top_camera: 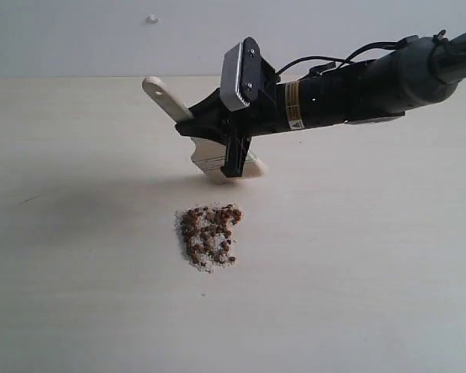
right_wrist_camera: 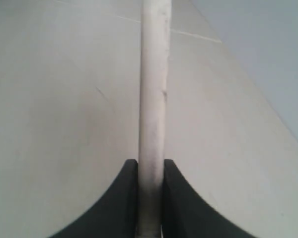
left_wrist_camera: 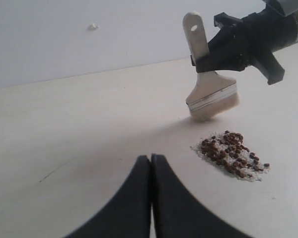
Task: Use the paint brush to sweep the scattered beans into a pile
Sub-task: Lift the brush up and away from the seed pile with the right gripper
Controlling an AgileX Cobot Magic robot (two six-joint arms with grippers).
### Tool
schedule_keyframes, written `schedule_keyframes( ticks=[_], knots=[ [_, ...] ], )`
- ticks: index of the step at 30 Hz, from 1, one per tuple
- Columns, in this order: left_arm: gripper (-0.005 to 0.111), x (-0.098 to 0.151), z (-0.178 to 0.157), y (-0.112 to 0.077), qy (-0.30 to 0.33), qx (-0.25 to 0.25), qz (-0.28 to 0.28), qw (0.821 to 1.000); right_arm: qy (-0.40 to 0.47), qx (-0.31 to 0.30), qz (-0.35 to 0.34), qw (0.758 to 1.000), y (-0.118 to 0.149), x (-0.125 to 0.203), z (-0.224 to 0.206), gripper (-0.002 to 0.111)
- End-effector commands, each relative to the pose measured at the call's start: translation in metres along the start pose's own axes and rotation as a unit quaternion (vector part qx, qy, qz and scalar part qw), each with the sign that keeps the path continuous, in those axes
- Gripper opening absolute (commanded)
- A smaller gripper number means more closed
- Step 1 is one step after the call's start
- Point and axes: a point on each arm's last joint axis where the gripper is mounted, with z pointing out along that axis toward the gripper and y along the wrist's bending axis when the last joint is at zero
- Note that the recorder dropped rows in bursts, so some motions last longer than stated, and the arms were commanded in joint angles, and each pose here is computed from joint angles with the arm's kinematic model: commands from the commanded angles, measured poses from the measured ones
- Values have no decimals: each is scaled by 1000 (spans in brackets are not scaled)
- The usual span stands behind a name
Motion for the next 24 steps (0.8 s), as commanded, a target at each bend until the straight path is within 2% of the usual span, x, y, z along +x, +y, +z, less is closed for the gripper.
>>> schedule_keyframes(
  ticks=[1, 7, 10, 13, 19, 21, 24],
  knots=[
    [0, 1, 0, 0, 0, 1, 3, 1000, 12, 55, 36, 998, -12, 1, -3, 0],
    [0, 1, 0, 0, 0, 1, 3, 1000, 12, 133, 134, 982, -28, -17, -15, 0],
    [0, 1, 0, 0, 0, 1, 3, 1000, 52, 202, 189, 959, -39, -32, -32, 0],
    [0, 1, 0, 0, 0, 1, 3, 1000, 72, 245, 248, 934, -43, -51, -50, 0],
    [0, 1, 0, 0, 0, 1, 3, 1000, 69, 218, 339, 912, -30, -95, -74, 0],
    [0, 1, 0, 0, 0, 1, 3, 1000, 45, 207, 391, 895, -26, -105, -81, 0],
    [0, 1, 0, 0, 0, 1, 3, 1000, 27, 152, 432, 888, -20, -113, -87, 0]
  ],
)
